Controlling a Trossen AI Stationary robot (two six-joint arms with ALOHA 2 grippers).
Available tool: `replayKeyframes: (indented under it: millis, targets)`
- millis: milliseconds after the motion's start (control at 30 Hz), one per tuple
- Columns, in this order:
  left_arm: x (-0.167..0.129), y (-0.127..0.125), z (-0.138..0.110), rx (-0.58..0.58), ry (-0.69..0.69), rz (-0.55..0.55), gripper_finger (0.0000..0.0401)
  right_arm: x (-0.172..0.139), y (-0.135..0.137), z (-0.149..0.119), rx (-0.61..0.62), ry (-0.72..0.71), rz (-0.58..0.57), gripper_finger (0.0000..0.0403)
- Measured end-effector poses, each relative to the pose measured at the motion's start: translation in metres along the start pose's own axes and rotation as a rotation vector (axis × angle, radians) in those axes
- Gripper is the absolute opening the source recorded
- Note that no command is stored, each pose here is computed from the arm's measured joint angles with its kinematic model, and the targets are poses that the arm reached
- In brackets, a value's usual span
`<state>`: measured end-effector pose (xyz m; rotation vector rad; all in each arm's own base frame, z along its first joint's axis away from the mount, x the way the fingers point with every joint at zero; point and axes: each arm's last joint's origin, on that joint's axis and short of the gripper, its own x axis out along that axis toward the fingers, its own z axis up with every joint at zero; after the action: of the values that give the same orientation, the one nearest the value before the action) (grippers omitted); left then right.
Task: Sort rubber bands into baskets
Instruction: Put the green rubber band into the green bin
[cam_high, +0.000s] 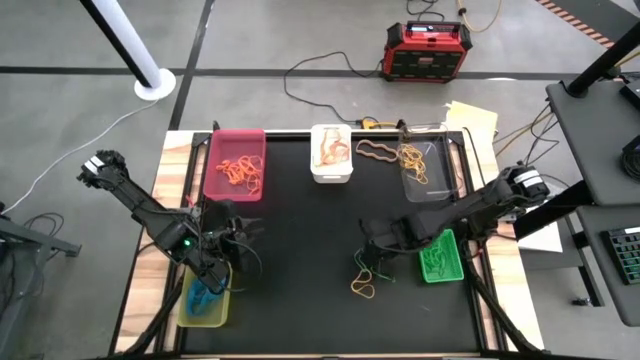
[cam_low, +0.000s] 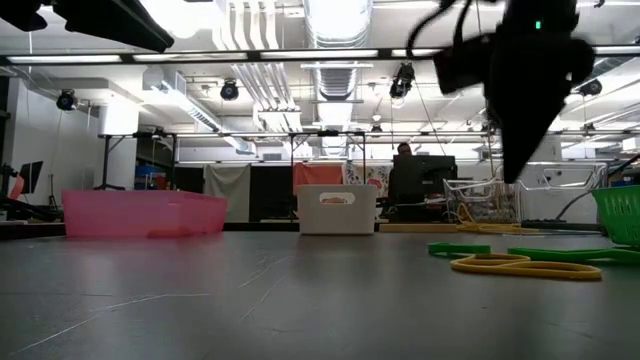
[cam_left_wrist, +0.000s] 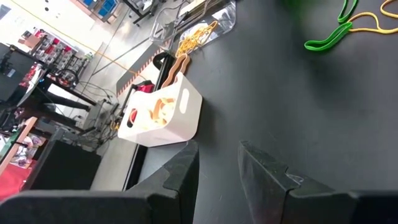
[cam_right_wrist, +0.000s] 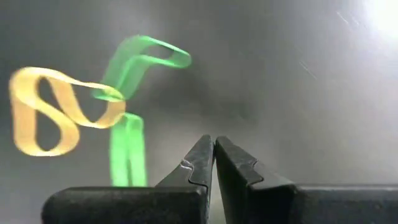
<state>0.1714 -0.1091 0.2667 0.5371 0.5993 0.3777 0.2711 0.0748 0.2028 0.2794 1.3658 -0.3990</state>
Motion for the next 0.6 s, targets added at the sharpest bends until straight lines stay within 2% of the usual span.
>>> replayKeyframes:
  millis: [100, 367, 467, 600]
  targets:
    - [0.000, 0.000, 0.000, -0.003, -0.001, 0.000, 0.0097, -0.004, 0.017, 0.000, -0.085, -0.079, 0.086, 0.0013]
    - [0.000, -0.001, 0.005, -0.043, -0.032, -0.007, 0.0097, -0.007, 0.044, -0.027, -0.156, -0.023, 0.191, 0.0018]
    - [0.000, -0.001, 0.005, -0.043, -0.032, -0.007, 0.0097, -0.003, 0.056, -0.038, -0.209, -0.005, 0.187, 0.0039]
    - [0.000, -0.001, 0.006, -0.049, -0.036, -0.008, 0.0097, 0.010, 0.067, -0.048, -0.247, 0.014, 0.144, 0.0090]
